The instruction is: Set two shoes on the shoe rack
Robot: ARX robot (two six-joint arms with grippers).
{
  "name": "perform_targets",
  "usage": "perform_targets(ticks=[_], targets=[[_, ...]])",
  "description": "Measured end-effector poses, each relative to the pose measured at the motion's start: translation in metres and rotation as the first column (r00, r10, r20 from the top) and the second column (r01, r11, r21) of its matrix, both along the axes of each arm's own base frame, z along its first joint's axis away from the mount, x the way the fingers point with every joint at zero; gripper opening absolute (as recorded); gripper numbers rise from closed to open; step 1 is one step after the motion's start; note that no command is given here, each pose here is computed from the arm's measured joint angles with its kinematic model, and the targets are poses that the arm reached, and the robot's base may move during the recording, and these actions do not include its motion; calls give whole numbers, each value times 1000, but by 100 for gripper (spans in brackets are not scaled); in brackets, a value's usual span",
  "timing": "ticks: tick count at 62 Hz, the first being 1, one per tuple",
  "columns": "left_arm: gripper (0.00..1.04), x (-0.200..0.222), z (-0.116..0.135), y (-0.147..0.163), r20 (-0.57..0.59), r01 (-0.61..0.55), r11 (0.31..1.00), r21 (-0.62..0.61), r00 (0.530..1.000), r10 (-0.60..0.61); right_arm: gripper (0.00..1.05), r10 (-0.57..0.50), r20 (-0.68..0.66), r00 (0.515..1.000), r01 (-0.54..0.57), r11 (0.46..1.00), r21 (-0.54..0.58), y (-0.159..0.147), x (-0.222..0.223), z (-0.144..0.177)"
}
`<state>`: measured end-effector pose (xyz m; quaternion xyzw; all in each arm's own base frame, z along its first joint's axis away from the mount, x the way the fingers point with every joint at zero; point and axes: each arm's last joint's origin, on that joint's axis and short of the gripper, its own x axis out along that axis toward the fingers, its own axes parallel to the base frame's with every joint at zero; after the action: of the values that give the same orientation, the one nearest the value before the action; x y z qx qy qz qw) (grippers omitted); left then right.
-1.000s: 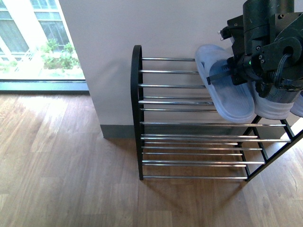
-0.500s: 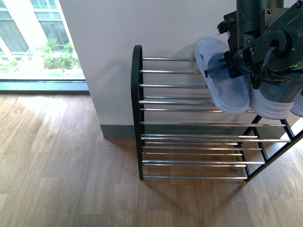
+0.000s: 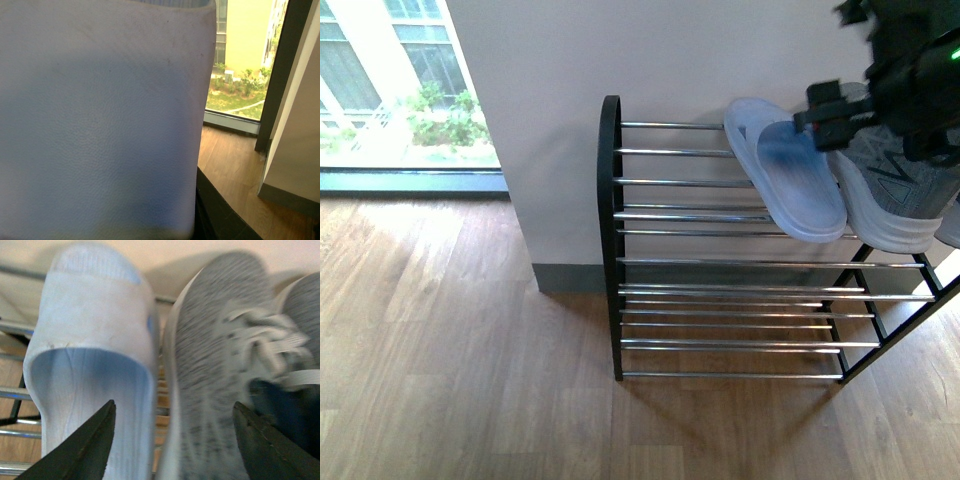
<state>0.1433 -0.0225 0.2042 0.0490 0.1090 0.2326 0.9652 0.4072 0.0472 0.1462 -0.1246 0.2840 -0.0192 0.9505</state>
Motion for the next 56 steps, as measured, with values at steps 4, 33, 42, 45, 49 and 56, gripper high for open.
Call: perform_targets(ticks=[4, 33, 42, 45, 49, 56], targets=[[2, 0, 0, 0, 0, 0, 1000, 0, 1000, 0, 89, -9, 50, 999, 10, 1000, -13, -11, -8, 18], [2, 0, 0, 0, 0, 0, 1000, 0, 1000, 0, 30, -27, 560, 828, -110, 972, 209, -32, -107, 21], [2, 0, 0, 0, 0, 0, 1000, 0, 1000, 0, 1, -7, 530, 848, -125, 969, 214, -41, -146, 13], [2, 0, 0, 0, 0, 0, 1000, 0, 1000, 0, 1, -18, 531, 847, -115, 969, 217, -44, -154, 14], [2, 0, 0, 0, 0, -1, 1000, 0, 1000, 1, 1, -28, 538, 843, -106, 971, 216, -46, -165, 15], [2, 0, 0, 0, 0, 1, 1000, 0, 1000, -1, 1, -29, 538, 842, -105, 971, 216, -47, -183, 16]])
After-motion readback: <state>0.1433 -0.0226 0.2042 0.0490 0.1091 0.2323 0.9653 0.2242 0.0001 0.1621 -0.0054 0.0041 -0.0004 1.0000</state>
